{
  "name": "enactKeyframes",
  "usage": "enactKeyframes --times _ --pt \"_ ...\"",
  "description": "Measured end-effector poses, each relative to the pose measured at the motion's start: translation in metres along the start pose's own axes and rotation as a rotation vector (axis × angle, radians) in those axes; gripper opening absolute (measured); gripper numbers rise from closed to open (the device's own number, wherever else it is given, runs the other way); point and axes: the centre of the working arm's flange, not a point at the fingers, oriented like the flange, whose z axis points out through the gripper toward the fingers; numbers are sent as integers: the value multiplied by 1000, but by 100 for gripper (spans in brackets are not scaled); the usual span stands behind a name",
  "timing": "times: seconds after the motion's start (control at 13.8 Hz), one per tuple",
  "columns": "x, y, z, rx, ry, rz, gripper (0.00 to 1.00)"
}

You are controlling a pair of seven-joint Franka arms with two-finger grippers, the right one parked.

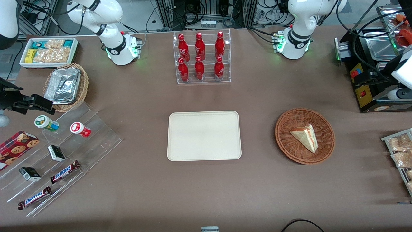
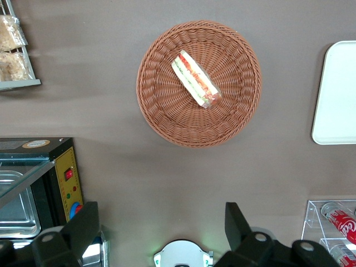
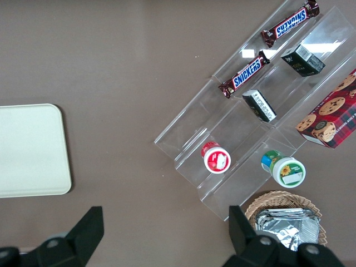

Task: Place sandwich from basket to tray
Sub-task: 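Move the left gripper from rest toward the wicker basket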

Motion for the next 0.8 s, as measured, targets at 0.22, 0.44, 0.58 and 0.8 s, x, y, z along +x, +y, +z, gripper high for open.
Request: enactKeyframes --times 0.22,0.44,0.58,0.8 --pt "1 0 -1 0 8 2 100" --pt "6 0 4 6 12 3 100" --pt "14 -2 18 18 -12 -15 100" --pt "32 -2 56 23 -14 -131 100"
